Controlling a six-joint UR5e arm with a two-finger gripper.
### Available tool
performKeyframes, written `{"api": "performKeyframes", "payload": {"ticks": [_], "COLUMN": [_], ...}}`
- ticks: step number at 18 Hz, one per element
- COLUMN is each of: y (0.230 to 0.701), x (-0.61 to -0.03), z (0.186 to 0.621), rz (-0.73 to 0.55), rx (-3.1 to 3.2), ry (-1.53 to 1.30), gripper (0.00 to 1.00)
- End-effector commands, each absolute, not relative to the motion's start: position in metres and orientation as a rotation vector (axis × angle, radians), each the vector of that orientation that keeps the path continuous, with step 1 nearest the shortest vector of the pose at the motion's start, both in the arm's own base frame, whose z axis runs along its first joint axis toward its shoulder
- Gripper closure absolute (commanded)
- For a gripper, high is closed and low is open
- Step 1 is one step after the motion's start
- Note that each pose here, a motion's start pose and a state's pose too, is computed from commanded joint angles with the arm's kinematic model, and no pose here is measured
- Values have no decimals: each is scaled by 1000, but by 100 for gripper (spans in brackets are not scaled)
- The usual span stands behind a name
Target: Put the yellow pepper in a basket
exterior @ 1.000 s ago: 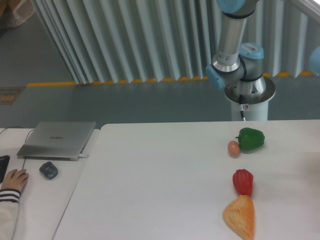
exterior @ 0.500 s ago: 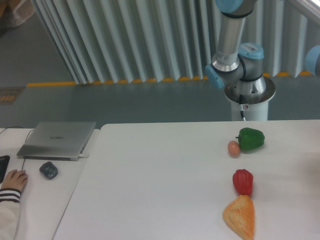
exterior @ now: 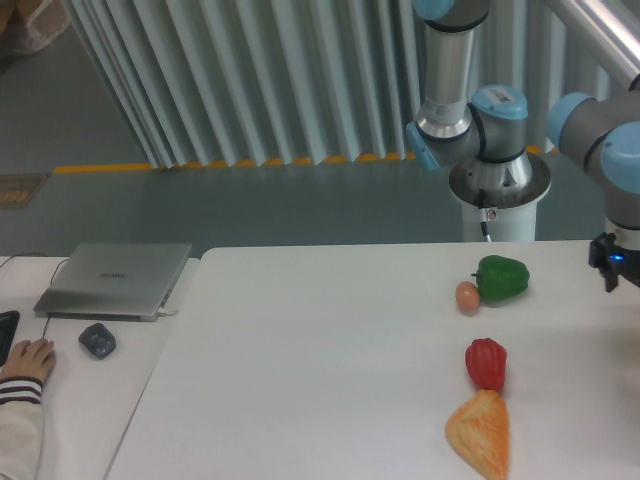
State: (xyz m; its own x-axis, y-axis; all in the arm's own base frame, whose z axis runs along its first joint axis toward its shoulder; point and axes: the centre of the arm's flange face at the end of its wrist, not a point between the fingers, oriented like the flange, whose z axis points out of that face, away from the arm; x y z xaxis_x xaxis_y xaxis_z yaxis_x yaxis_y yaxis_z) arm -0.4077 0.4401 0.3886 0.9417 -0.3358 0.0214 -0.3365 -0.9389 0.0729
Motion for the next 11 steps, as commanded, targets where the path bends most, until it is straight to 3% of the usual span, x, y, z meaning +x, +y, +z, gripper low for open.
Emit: {"api": "performKeyframes", "payload": {"ticks": [5,11], "y": [454,469], "x": [-383,-370], "z": [390,388], "rz": [116,106], "rx": [3032,3062], "ry": [-582,-620], "gripper": [0,0]}}
